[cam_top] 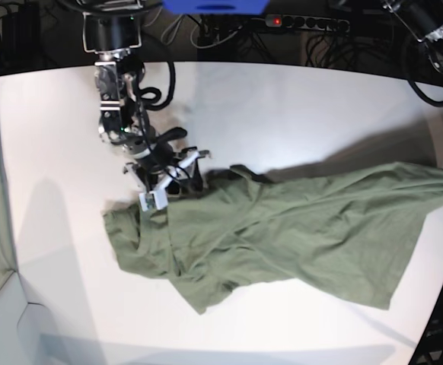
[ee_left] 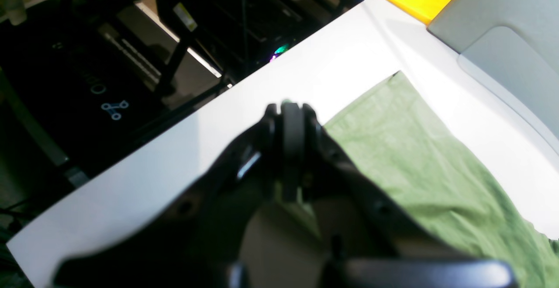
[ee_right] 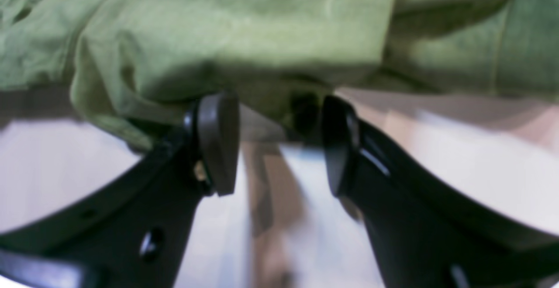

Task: Layout the t-shirt on the table in an organized manner, then fold the t-shirt properly
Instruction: 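Grasp the bunched shirt fabric with the right gripper and hold it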

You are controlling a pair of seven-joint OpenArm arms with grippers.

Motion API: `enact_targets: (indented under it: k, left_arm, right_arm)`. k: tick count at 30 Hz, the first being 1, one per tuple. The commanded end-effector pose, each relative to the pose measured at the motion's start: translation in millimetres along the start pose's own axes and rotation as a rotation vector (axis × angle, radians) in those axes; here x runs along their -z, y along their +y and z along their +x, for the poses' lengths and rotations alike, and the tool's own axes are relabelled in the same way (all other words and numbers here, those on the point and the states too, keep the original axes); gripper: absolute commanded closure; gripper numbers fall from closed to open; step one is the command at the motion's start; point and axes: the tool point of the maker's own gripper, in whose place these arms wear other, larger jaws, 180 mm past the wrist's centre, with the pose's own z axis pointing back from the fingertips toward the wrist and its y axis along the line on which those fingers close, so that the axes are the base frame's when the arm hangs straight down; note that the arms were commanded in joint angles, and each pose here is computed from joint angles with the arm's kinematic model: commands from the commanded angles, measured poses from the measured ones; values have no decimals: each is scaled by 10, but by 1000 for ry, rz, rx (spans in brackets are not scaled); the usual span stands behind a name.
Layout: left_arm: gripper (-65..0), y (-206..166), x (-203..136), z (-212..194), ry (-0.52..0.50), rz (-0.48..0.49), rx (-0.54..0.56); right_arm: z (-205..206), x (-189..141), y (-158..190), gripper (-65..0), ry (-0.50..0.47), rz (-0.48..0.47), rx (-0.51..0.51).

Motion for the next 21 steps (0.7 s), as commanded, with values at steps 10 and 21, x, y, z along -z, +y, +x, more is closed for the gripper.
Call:
enact_targets:
  k: [10,21]
  left_arm:
    - [-3,-43,15,239,-69,-17,11]
    - [-3,-36,14,230,-67,-15,11]
  right_arm:
    - [3,65,-47,-303,17,-10,-13]
    - [-223,122,-74,-67,41,-11,17]
